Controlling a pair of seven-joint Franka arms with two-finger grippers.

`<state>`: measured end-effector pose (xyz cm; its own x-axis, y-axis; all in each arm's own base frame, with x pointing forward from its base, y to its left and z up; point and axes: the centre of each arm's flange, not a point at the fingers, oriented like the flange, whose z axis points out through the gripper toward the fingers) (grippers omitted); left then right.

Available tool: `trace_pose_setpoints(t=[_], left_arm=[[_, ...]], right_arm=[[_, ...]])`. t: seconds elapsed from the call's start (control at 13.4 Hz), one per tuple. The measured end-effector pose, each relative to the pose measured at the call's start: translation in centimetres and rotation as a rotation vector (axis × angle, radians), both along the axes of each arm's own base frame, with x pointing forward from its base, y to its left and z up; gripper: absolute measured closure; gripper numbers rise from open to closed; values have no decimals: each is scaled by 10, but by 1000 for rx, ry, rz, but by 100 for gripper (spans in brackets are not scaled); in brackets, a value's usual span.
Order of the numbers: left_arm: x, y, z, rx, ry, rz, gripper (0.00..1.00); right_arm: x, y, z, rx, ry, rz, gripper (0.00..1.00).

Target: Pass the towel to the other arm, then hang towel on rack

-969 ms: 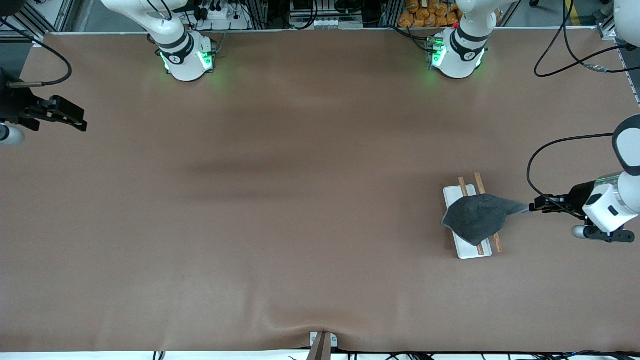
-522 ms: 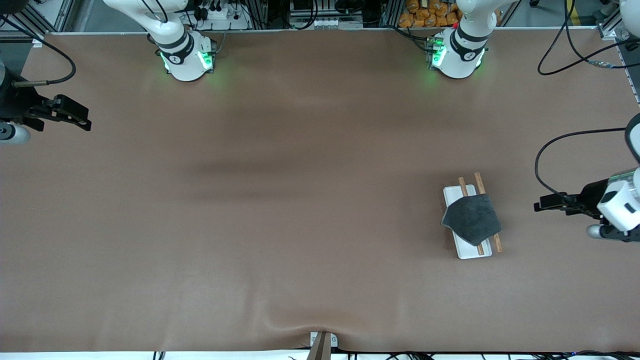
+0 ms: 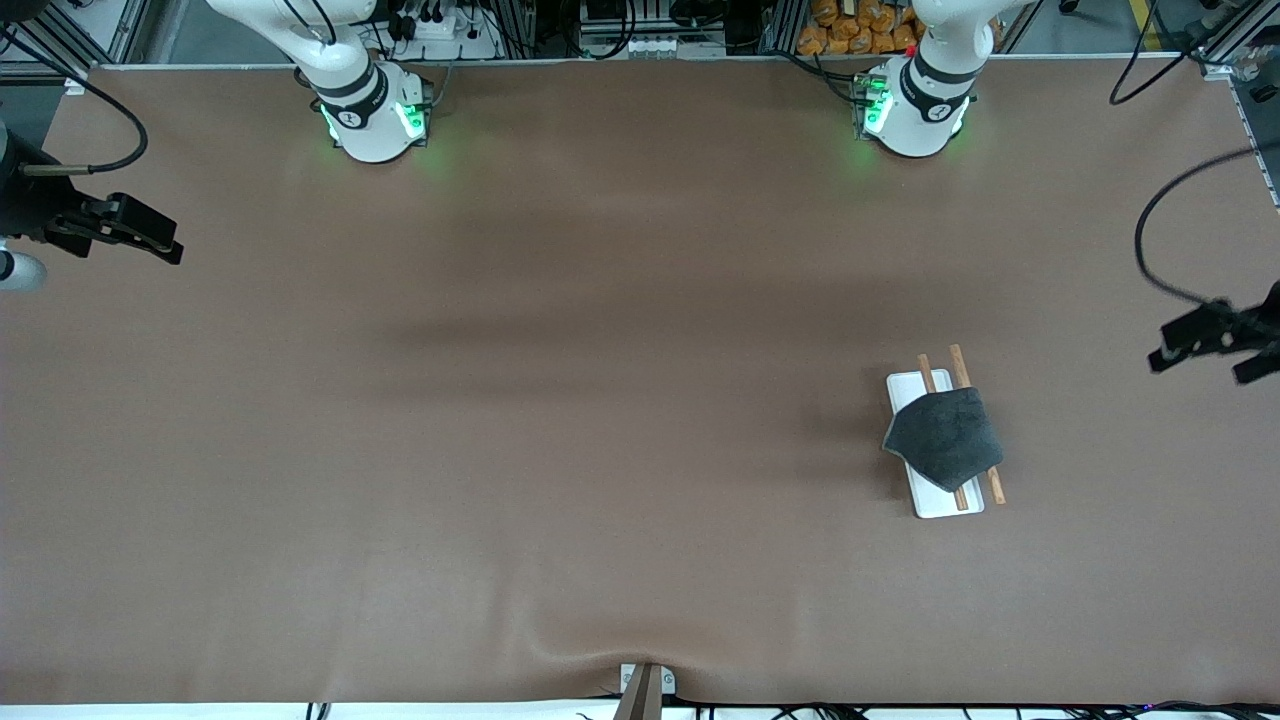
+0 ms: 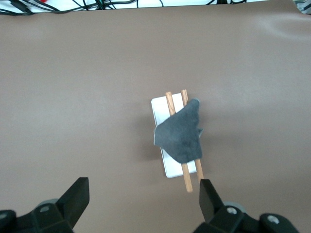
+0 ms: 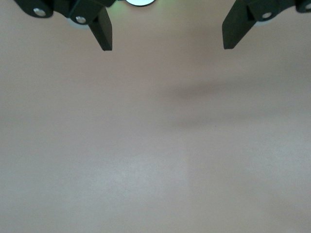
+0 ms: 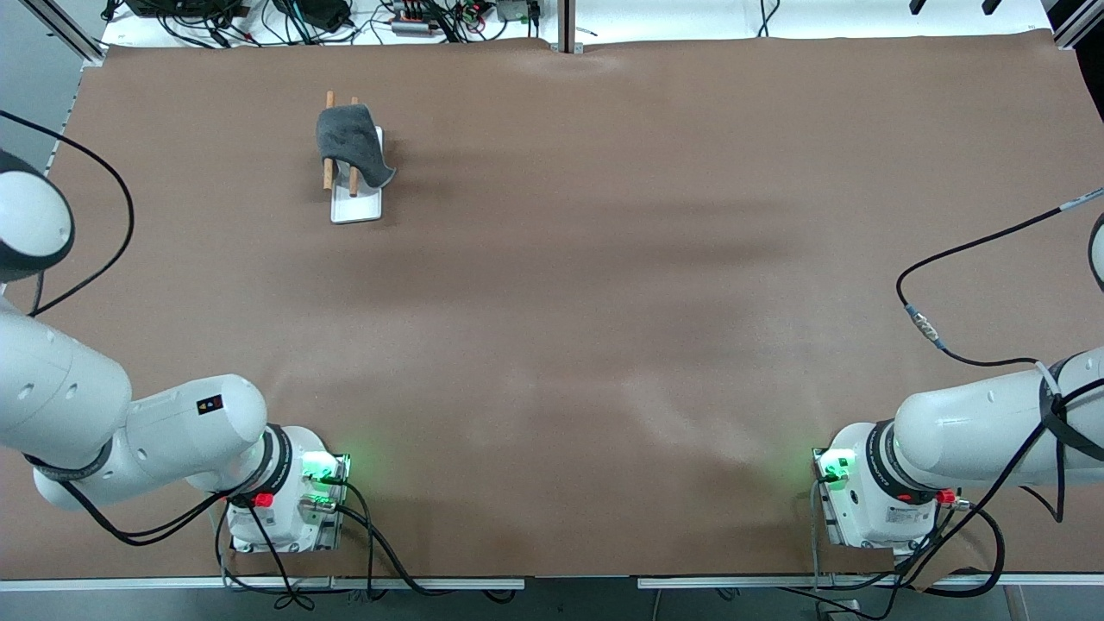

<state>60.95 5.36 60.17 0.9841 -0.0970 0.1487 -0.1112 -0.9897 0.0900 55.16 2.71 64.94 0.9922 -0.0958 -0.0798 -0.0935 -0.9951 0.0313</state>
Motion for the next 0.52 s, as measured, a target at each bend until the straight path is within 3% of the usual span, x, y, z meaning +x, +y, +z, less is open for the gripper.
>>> trace_pose_setpoints(t=[0.52], left_arm=[[-32,-35,40,4,35,122,0]], right_arm=[[0,1,0,5,1,56,0]])
